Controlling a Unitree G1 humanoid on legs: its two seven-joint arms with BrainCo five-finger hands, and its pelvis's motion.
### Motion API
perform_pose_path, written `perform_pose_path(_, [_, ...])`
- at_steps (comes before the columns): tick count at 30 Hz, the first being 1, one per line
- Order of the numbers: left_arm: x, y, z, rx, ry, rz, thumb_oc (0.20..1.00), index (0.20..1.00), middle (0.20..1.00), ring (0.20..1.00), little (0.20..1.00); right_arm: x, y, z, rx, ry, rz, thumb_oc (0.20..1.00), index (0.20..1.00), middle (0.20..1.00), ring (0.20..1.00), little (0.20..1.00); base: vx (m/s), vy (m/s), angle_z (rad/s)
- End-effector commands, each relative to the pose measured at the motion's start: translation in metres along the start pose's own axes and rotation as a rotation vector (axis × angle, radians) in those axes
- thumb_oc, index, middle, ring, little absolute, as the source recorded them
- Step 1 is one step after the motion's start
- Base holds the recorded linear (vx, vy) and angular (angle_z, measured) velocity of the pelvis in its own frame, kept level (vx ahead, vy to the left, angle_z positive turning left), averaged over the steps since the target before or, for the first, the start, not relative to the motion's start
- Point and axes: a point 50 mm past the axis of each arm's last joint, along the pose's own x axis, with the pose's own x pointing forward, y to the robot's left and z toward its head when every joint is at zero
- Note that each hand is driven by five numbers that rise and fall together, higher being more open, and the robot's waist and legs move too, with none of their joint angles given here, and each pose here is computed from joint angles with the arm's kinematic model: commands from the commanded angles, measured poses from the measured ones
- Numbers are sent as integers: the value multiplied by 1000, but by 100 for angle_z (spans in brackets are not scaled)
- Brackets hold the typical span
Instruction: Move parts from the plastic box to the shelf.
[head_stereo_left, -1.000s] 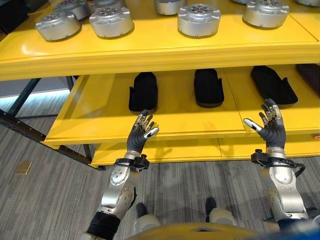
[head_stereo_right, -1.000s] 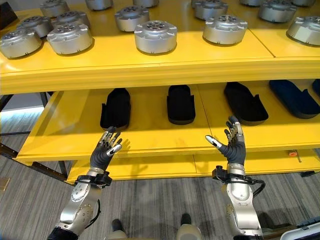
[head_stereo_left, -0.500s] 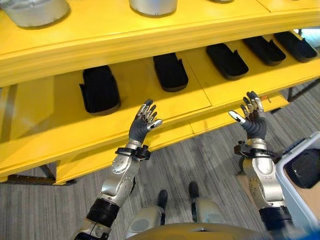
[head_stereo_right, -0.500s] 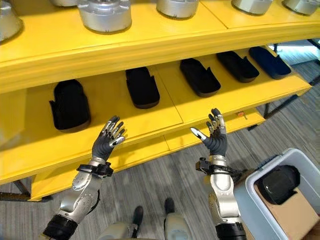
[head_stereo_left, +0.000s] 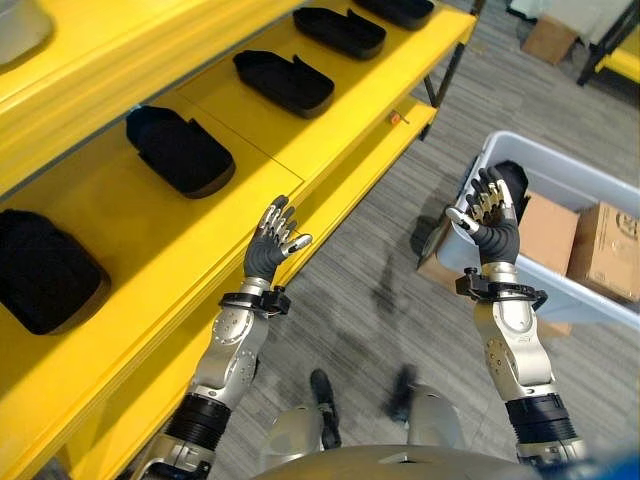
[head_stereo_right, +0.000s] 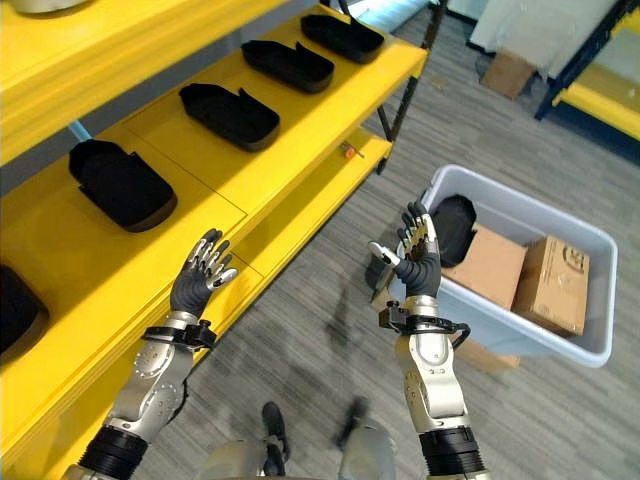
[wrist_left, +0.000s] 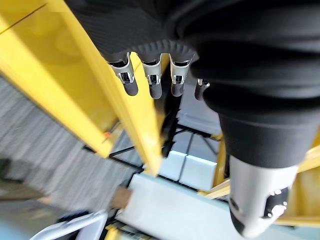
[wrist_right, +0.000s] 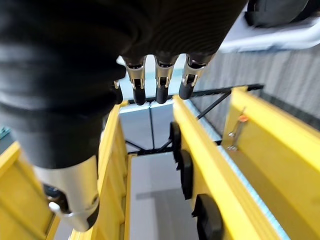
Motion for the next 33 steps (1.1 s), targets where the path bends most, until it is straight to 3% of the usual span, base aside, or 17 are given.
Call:
perform_pose_path(1, [0, 3, 24, 13, -118, -3, 1000, 1000, 1000, 1000, 1000, 3, -4, 26, 12, -125, -3, 1000, 1000, 1000, 1000, 1000, 74, -199, -23])
perform_pose_path(6, [-1, 7, 18, 40, -91, 10, 1000, 1000, 1000, 1000, 1000, 0, -15, 25, -17, -109, -42, 1000, 1000, 1000, 1000, 1000, 150, -286, -7])
perform_pose_path(11, [8, -9, 12, -85, -82, -14, 1000, 1000, 1000, 1000, 1000, -5, -41, 34, -107, -145, -127, 1000, 1000, 1000, 1000, 1000, 108, -394, -14])
perform_pose_path(19, [12, -24, 8, -107, -54, -57, 1000, 1000, 1000, 1000, 1000, -3, -42, 35, -154, -142, -97, 1000, 1000, 1000, 1000, 1000, 34, -240, -17])
perform_pose_path(27, [18, -25, 8, -123, -73, -13, 1000, 1000, 1000, 1000, 1000, 4, -39, 33, -170, -142, -99, 1000, 1000, 1000, 1000, 1000, 155, 154, -16])
perform_pose_path(33, [18, -22, 15, -98, -99, -26, 1000, 1000, 1000, 1000, 1000, 1, -35, 21, -130, -88, -108, 1000, 1000, 1000, 1000, 1000, 163, 324, -107])
